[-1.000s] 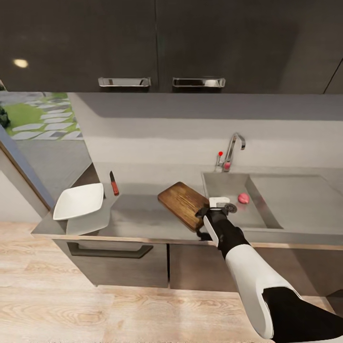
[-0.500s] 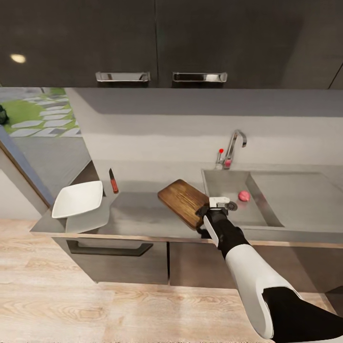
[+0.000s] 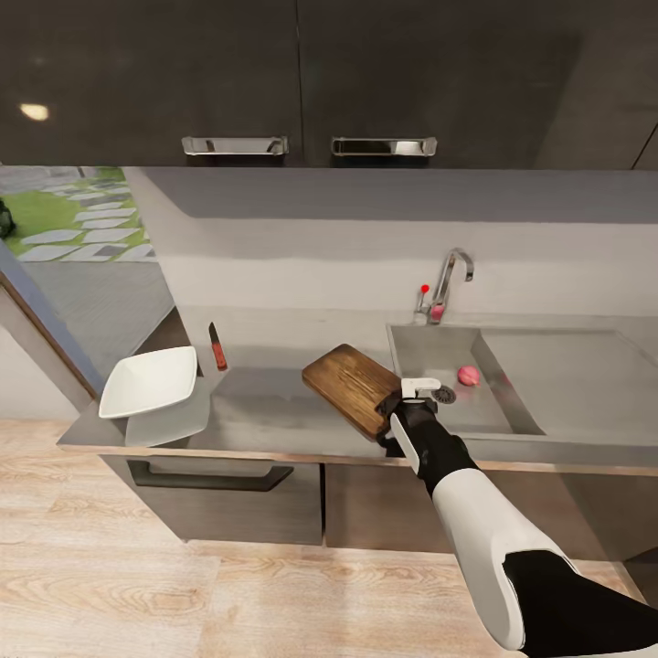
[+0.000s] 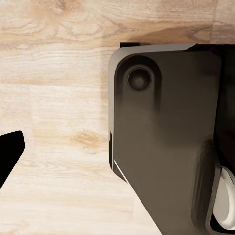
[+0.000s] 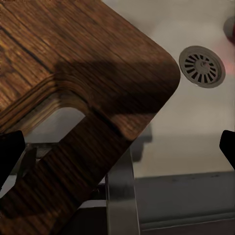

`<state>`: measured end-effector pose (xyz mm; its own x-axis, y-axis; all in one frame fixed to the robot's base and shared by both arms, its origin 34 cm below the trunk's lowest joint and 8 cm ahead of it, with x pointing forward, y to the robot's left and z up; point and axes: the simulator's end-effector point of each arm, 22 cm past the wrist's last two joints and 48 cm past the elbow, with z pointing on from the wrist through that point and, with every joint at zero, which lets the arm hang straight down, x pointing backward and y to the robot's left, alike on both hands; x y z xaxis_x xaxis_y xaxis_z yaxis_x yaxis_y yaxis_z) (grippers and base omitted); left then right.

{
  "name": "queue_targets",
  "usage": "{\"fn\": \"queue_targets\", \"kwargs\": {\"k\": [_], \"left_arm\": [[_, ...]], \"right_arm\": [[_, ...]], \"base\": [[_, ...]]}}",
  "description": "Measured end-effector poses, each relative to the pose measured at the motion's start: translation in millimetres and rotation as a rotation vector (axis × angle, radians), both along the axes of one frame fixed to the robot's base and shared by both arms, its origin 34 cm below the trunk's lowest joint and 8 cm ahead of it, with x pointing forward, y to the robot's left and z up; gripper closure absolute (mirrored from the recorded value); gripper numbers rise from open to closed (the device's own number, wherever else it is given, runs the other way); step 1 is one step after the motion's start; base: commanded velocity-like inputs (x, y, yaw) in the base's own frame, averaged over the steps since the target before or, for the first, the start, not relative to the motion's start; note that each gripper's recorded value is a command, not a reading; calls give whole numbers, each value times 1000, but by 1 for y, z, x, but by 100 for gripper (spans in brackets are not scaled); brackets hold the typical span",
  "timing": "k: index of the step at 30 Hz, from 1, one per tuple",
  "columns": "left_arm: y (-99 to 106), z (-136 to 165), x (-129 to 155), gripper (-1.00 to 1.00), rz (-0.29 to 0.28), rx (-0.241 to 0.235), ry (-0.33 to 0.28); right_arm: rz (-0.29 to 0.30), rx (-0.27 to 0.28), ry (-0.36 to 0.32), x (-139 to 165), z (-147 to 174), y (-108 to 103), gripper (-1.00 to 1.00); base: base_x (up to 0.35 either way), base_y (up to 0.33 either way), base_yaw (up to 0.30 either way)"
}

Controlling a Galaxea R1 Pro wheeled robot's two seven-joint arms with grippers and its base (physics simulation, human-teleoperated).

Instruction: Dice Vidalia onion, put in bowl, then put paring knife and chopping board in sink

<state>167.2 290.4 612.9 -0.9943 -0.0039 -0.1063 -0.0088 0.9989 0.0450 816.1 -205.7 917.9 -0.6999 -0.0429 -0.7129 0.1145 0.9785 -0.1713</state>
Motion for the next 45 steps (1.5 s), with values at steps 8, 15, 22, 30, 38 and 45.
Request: {"fn": "queue_targets", "kwargs": {"k": [8, 15, 22, 30, 38, 45], "left_arm": [[0, 0, -1, -100, 0, 0, 2], [0, 0, -3, -100, 0, 0, 8], [0, -1, -6, -100, 0, 0, 14], [0, -1, -7, -100, 0, 0, 17], [0, -1, -8, -100, 0, 0, 19], [0, -1, -7, -100, 0, 0, 18]], "right_arm": [[0, 1, 2, 0, -2, 0, -100], [1, 1, 7, -1, -5, 0, -100], [1, 2, 12, -1, -9, 0, -100], [0, 4, 8, 0, -10, 1, -100], [3, -8, 10, 0, -9, -1, 100], [0, 5, 7, 0, -11, 1, 100]], "base": [[41, 0, 0], [4, 0, 0], [0, 0, 0], [0, 0, 0], [0, 0, 0], [0, 0, 0]]}}
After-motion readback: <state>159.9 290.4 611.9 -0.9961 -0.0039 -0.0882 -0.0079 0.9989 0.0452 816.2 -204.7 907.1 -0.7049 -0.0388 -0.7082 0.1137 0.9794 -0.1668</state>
